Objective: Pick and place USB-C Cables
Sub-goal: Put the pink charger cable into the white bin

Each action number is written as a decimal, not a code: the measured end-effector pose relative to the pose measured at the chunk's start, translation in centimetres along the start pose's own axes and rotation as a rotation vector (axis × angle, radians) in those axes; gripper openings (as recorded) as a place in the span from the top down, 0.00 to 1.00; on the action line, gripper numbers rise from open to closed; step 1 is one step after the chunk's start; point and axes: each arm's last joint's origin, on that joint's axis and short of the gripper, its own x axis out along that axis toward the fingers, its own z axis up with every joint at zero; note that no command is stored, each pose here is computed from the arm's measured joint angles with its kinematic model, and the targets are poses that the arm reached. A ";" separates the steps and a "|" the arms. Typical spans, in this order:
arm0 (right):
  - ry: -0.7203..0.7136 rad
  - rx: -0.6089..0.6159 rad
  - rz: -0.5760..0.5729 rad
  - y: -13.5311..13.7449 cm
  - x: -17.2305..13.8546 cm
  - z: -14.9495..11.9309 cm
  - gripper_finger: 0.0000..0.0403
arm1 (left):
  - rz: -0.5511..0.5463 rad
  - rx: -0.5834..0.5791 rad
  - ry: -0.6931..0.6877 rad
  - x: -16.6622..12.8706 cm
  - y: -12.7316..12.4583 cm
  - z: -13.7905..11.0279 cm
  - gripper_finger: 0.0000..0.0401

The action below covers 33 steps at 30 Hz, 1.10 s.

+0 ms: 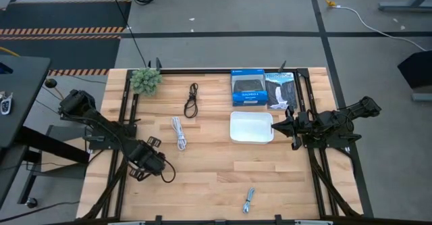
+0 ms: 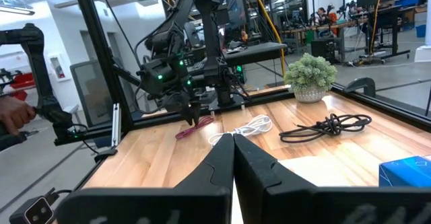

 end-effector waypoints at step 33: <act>0.000 0.000 0.000 0.0 0.0 0.0 0.97 | -0.039 -0.003 0.011 1.0 -0.3 1.0 0.96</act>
